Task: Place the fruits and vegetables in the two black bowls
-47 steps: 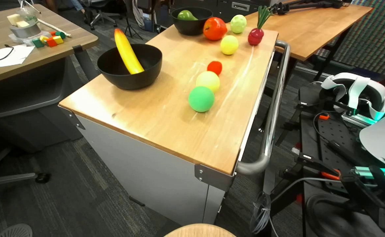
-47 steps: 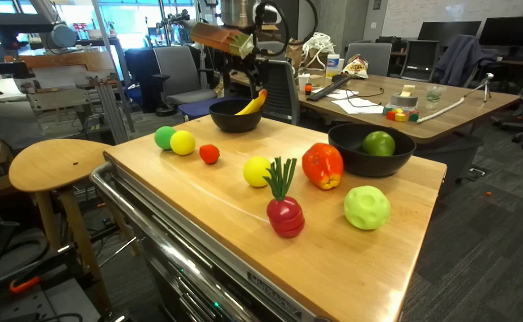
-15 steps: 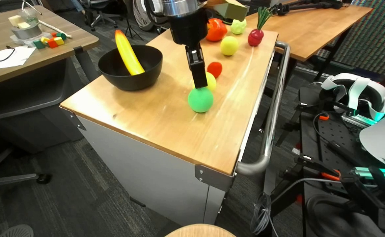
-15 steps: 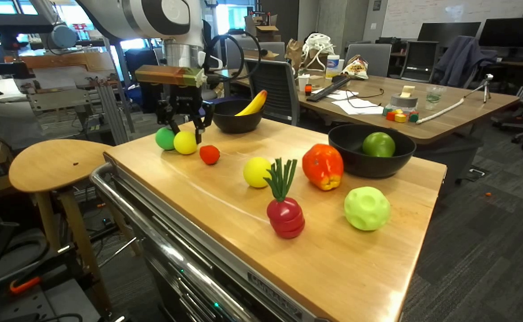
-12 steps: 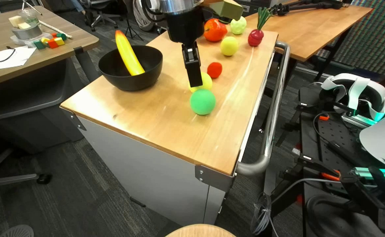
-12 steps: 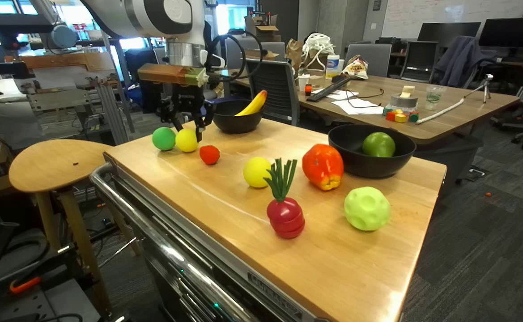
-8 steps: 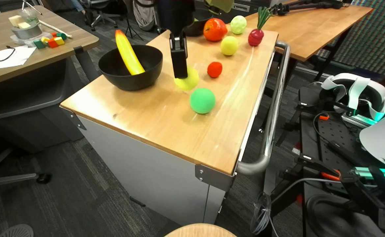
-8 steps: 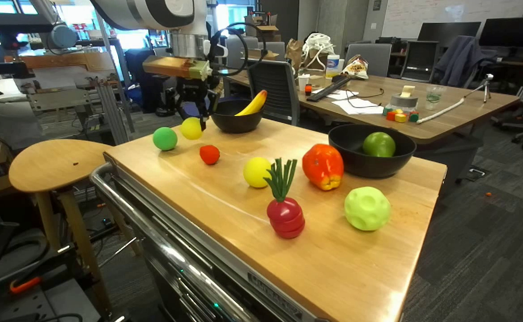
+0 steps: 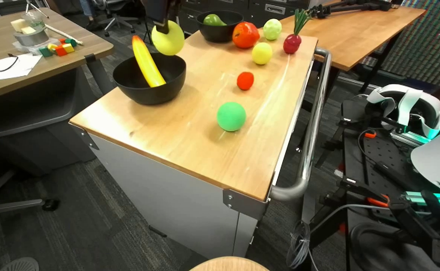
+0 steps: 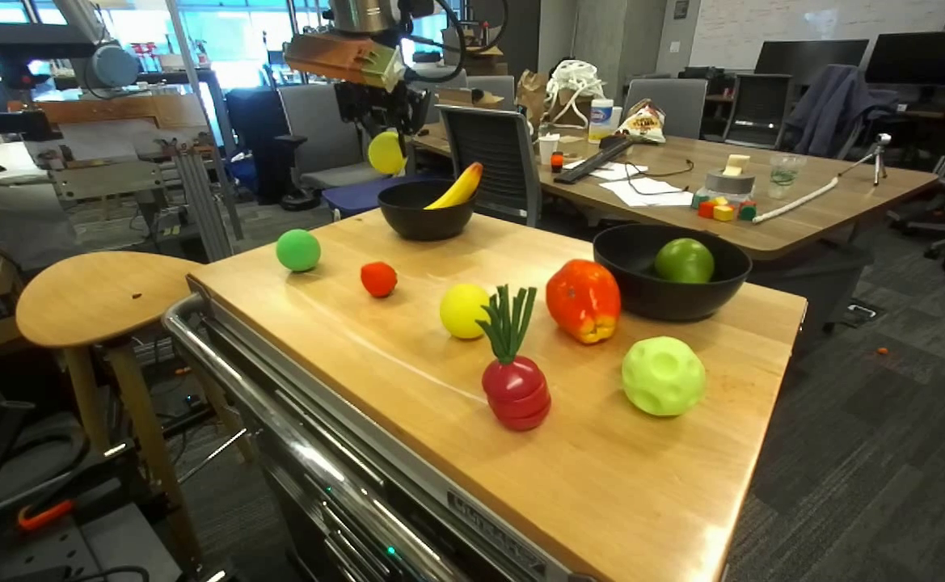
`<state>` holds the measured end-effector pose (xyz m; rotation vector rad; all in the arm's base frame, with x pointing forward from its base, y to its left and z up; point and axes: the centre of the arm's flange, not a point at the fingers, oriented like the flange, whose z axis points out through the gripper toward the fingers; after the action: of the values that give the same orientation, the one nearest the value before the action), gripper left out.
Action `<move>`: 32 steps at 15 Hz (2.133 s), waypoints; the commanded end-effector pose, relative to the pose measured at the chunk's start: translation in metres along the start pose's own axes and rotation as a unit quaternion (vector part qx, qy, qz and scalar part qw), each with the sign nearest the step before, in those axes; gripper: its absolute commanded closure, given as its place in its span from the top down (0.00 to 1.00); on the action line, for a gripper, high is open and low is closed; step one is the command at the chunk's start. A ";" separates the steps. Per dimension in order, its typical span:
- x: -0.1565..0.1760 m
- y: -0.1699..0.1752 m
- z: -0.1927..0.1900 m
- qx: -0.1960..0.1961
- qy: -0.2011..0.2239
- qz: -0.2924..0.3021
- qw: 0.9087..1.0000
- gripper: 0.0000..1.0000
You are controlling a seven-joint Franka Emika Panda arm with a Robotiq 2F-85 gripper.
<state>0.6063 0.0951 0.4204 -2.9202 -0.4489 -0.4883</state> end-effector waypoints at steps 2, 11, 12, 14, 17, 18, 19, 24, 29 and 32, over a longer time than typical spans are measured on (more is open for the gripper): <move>0.034 0.013 0.027 -0.015 0.079 0.032 0.996 0.20; -0.013 -0.003 0.035 -0.015 0.002 -0.029 0.999 1.00; -0.024 -0.010 0.030 -0.003 -0.012 -0.048 0.999 1.00; -0.042 -0.024 0.023 0.016 -0.038 -0.087 0.995 1.00; -0.063 -0.045 0.022 0.037 -0.082 -0.135 0.987 1.00; -0.069 -0.050 0.025 0.041 -0.099 -0.146 0.983 1.00; -0.075 -0.055 0.031 0.044 -0.118 -0.153 0.980 1.00; -0.096 -0.069 0.057 0.058 -0.174 -0.161 0.970 1.00; -0.101 -0.076 0.072 0.064 -0.188 -0.144 0.969 1.00; -0.098 -0.072 0.083 0.062 -0.195 -0.125 0.971 0.86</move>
<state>0.5134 0.1497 0.3197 -2.8291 -0.9253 0.0769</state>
